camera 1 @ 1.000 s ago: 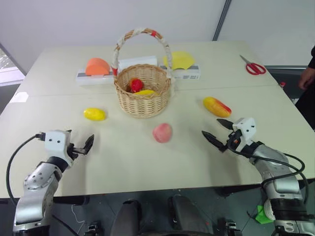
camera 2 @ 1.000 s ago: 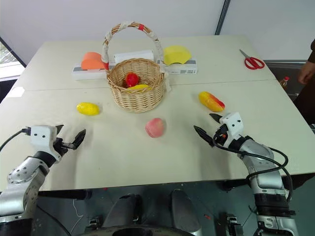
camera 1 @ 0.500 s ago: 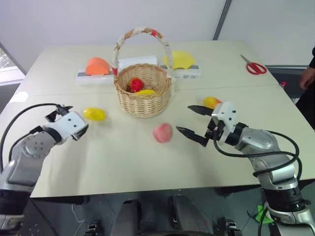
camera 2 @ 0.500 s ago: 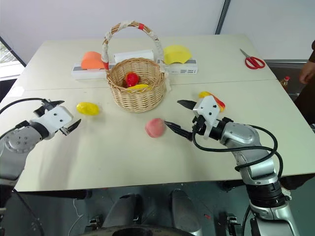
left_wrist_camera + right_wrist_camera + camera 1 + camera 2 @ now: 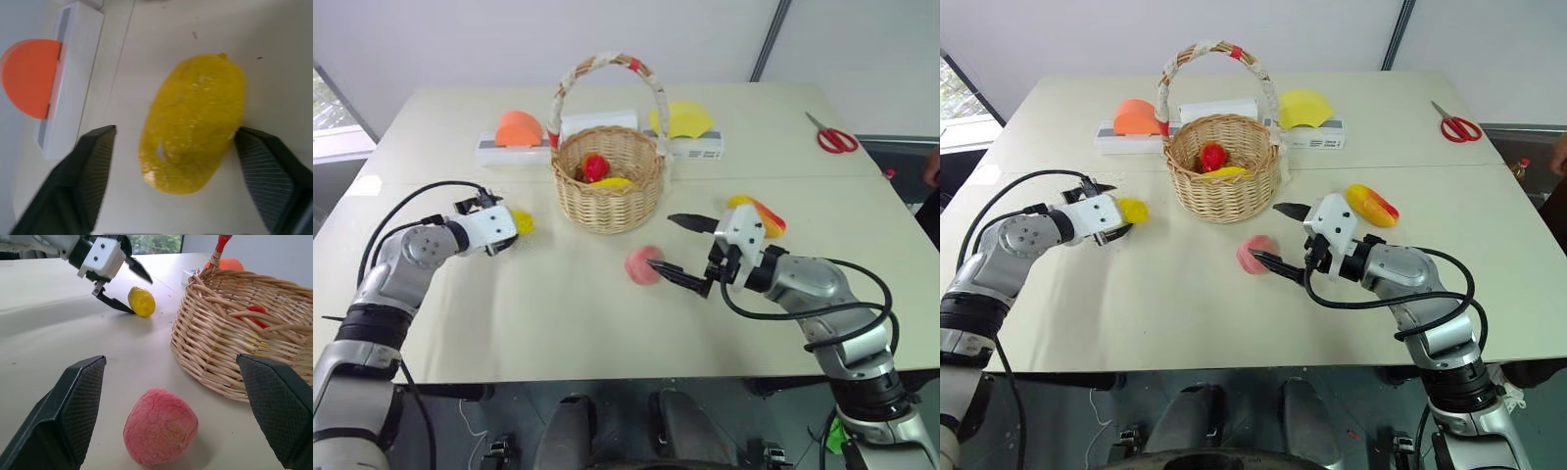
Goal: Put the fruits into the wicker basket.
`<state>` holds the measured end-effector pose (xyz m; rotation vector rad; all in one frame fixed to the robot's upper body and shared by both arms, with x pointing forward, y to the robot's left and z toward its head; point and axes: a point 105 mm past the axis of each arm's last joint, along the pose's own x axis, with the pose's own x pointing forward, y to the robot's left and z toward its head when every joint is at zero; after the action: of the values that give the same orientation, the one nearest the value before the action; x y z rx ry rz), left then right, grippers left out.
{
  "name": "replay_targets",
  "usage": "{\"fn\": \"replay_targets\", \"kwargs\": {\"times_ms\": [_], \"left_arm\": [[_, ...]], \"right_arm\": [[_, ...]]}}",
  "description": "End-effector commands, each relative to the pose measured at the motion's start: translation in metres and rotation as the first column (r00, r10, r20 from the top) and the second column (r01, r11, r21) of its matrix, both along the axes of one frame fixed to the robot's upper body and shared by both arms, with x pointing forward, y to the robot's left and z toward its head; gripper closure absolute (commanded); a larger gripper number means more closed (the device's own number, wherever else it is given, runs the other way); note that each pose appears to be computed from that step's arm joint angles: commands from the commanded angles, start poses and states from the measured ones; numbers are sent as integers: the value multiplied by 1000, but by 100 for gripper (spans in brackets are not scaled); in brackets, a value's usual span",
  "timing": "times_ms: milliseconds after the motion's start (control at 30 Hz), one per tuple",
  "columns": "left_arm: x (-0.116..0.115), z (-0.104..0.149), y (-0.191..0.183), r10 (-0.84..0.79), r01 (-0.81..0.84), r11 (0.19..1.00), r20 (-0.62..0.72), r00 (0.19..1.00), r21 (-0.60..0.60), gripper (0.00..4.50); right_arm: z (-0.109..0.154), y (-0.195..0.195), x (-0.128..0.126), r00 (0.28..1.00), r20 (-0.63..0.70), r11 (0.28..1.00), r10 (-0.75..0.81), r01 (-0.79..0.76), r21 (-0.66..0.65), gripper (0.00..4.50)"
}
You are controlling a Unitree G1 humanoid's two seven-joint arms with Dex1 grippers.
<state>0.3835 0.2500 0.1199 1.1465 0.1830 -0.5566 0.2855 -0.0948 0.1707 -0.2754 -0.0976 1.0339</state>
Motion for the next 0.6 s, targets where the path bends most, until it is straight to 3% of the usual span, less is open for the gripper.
{"fn": "replay_targets", "kwargs": {"times_ms": [33,100,233,300,333,400,500,600], "left_arm": [[-1,-10,0,-5,5,1000,-27,1000,17,244],[-1,-7,1,3,-3,1000,-14,1000,4,308],[-5,11,3,37,-33,994,45,998,-102,313],[-12,35,0,58,-32,960,84,995,-280,313],[-20,59,-11,28,25,905,118,993,-425,313],[-34,96,-33,-42,140,791,175,984,-595,313],[-40,128,-67,-109,226,708,212,971,-669,313],[-24,142,-108,-127,244,693,219,968,-679,313]], "right_arm": [[7,4,-9,999,50,1000,19,-20,10,0],[6,4,-10,999,49,1000,19,-19,8,0],[4,2,-11,998,55,1000,19,-19,-6,0],[7,0,-10,998,67,1000,15,-14,-10,0],[9,-1,-9,997,76,1000,10,-9,-13,0],[12,-4,-5,996,90,1000,-1,2,-18,0],[14,-7,0,995,96,1000,-8,10,-24,0],[14,-6,5,995,99,999,-3,6,-34,0]]}}
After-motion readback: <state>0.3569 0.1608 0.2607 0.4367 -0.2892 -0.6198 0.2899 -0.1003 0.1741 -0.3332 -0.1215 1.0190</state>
